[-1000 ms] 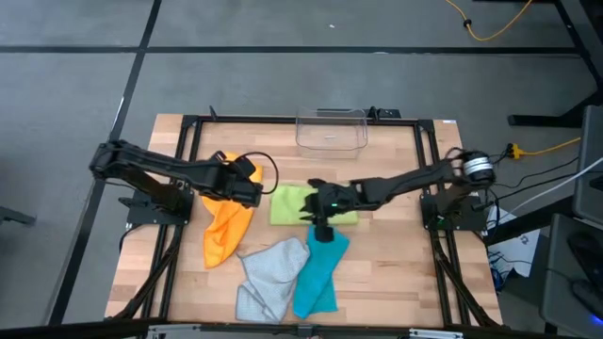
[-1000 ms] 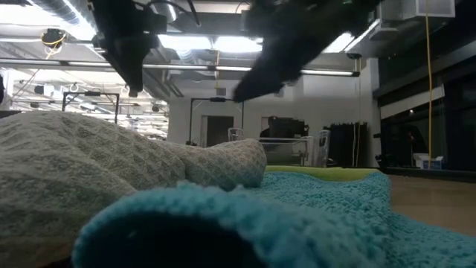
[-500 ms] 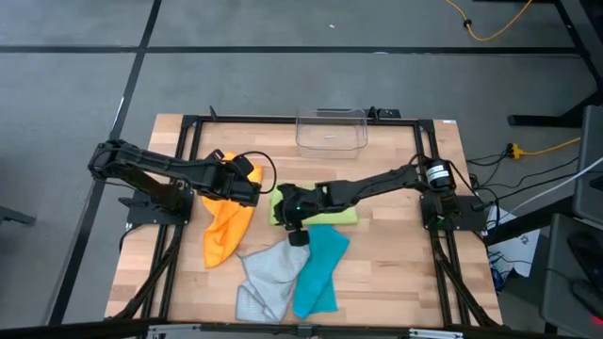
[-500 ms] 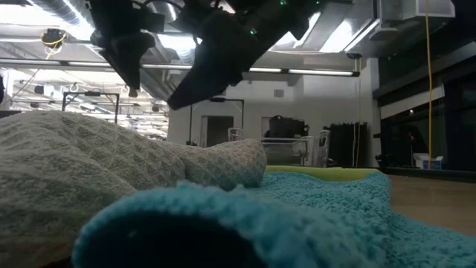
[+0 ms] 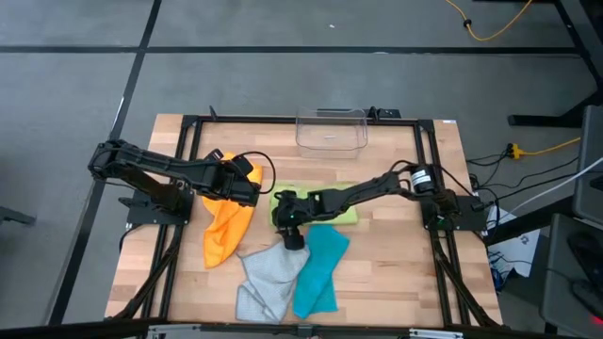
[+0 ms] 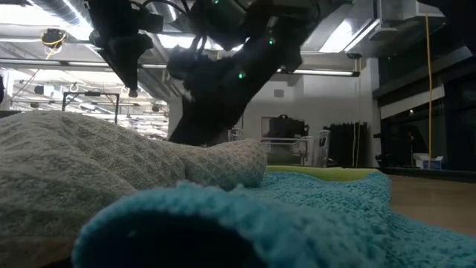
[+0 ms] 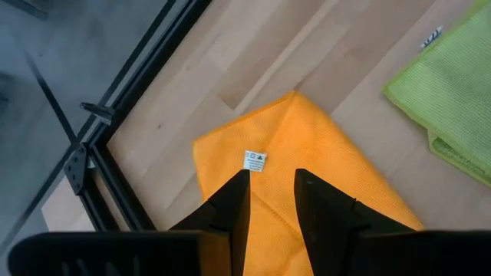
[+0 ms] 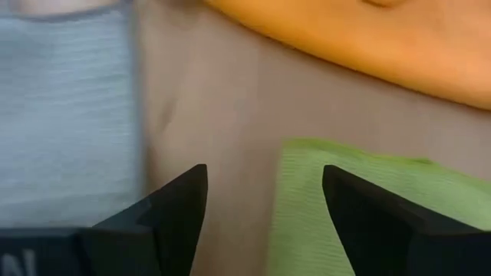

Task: Fold microfiber towels
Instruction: Fold the green microfiber towel

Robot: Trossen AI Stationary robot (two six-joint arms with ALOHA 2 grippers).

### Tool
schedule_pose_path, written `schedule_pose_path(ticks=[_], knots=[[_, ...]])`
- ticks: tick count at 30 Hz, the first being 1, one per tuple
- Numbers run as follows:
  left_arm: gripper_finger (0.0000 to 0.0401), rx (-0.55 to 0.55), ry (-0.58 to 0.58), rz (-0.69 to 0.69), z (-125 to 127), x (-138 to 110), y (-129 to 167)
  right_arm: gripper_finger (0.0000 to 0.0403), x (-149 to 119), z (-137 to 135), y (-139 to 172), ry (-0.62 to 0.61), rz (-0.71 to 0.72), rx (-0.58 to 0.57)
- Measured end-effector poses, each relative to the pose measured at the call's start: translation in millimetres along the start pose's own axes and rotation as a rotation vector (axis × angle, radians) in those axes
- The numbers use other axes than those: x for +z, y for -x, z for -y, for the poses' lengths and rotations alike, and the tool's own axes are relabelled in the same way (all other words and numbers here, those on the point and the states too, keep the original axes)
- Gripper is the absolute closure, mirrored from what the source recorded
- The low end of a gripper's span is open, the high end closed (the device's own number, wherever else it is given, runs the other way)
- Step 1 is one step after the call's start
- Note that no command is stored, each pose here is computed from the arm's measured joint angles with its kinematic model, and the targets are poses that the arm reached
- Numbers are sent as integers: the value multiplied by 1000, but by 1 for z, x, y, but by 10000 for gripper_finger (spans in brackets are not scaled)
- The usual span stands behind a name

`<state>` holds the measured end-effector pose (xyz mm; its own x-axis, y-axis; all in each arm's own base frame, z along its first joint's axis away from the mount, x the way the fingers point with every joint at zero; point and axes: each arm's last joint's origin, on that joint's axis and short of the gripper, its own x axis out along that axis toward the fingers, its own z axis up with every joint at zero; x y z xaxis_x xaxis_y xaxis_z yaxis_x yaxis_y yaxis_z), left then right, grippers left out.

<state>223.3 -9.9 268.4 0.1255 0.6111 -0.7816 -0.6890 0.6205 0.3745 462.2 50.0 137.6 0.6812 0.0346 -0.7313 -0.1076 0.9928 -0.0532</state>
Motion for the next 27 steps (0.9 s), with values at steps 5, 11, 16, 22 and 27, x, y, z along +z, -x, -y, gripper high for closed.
schedule_pose_path(ticks=[5,11,16,22,27], knots=[[305,0,0,0,0,0,0,146,-3,3,0,27,-38,-135],[305,-1,2,1,0,0,0,146,-8,-14,-6,106,-55,-83],[305,-11,14,11,1,1,0,146,-16,-18,-18,115,-67,-69],[305,-14,18,13,2,1,0,146,-14,-8,-21,97,-55,-134],[305,-18,23,15,2,2,0,146,-10,2,-21,56,-55,-90]])
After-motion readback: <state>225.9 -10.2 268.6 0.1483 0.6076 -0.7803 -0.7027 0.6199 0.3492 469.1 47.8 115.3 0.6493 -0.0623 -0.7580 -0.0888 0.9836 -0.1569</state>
